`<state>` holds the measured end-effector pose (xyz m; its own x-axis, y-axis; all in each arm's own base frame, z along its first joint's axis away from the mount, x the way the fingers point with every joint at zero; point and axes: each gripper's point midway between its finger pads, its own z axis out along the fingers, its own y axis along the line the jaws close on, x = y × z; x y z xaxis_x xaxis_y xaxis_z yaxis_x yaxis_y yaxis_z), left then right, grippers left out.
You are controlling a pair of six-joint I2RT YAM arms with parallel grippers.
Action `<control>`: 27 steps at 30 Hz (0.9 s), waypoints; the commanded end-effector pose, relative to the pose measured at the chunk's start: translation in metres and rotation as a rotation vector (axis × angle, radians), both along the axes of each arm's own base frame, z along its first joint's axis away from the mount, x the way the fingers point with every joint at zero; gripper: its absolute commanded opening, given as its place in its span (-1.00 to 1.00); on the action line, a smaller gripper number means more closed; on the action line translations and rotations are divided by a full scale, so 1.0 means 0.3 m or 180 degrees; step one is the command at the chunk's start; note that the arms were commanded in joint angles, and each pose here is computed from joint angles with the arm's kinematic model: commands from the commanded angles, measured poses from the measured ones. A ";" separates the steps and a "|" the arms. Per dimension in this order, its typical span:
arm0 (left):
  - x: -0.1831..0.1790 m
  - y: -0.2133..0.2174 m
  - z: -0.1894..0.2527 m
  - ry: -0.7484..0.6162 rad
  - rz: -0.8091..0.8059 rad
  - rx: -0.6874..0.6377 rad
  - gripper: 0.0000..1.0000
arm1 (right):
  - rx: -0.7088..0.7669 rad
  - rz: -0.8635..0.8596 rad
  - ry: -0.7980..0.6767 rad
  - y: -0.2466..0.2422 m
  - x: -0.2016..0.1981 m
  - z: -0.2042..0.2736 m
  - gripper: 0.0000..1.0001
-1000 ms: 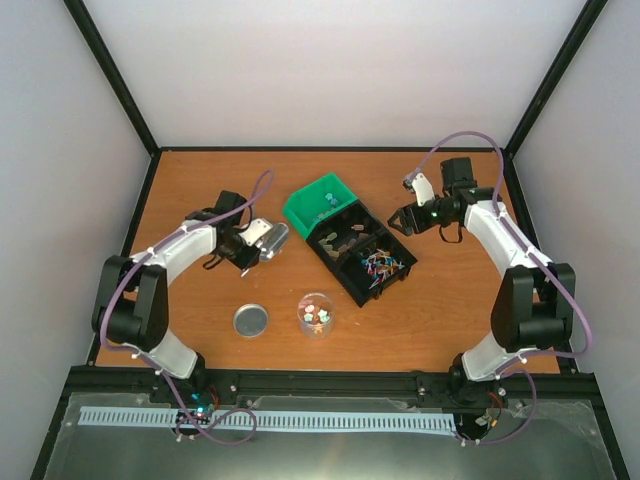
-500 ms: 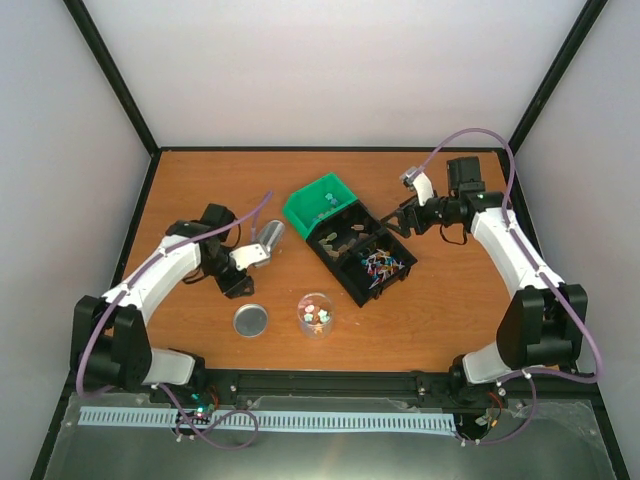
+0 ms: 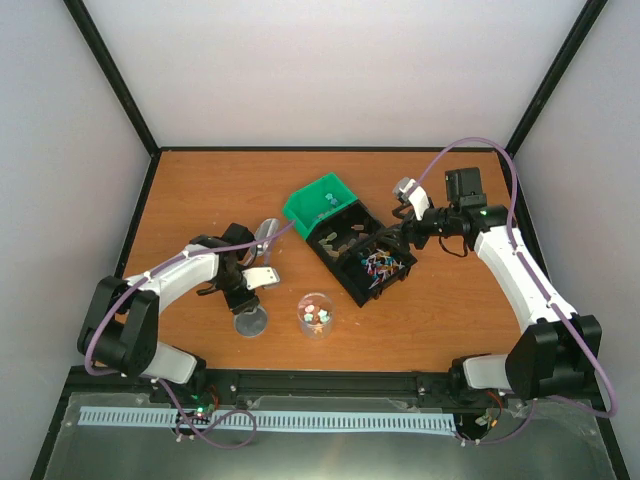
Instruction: Pack the candies
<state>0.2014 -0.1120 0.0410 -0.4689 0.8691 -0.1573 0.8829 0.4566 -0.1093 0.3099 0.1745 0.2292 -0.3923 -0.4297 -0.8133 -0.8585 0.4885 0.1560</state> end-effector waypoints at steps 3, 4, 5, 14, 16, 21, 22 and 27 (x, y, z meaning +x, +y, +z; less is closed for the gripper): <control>0.037 0.004 -0.078 -0.0109 -0.0149 0.0145 -0.04 | -0.0017 0.0111 -0.0080 0.009 -0.034 0.001 0.70; 0.032 0.007 -0.089 -0.0077 -0.0171 0.0163 -0.09 | -0.0005 0.0123 -0.0093 0.011 -0.037 0.007 0.70; 0.031 0.008 -0.094 -0.0056 -0.0179 0.0171 -0.15 | 0.0005 0.0137 -0.0102 0.012 -0.039 0.011 0.70; 0.021 -0.001 -0.051 0.0052 -0.0036 0.0126 -0.98 | 0.0009 0.0333 -0.0505 0.028 -0.066 0.062 0.64; -0.001 -0.020 -0.015 0.0163 -0.0025 -0.0008 -0.98 | 0.0020 0.0437 -0.0663 0.039 -0.079 0.080 0.60; -0.037 -0.076 0.127 0.0368 0.0004 -0.0408 -0.99 | 0.0044 0.0724 -0.1043 0.078 -0.112 0.130 0.52; -0.041 -0.091 0.164 0.0402 -0.0004 -0.0500 -0.99 | 0.0050 0.0772 -0.1130 0.081 -0.117 0.142 0.51; -0.095 -0.180 0.378 0.0816 -0.0105 -0.1054 -0.98 | 0.0132 0.1195 -0.1607 0.167 -0.183 0.204 0.39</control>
<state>0.1989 -0.1426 0.0980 -0.4800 0.8438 -0.2401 0.8677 0.4163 -0.2716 0.2710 0.2050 0.2680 0.0009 -0.4710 -0.8821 -0.9557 0.2593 -0.1395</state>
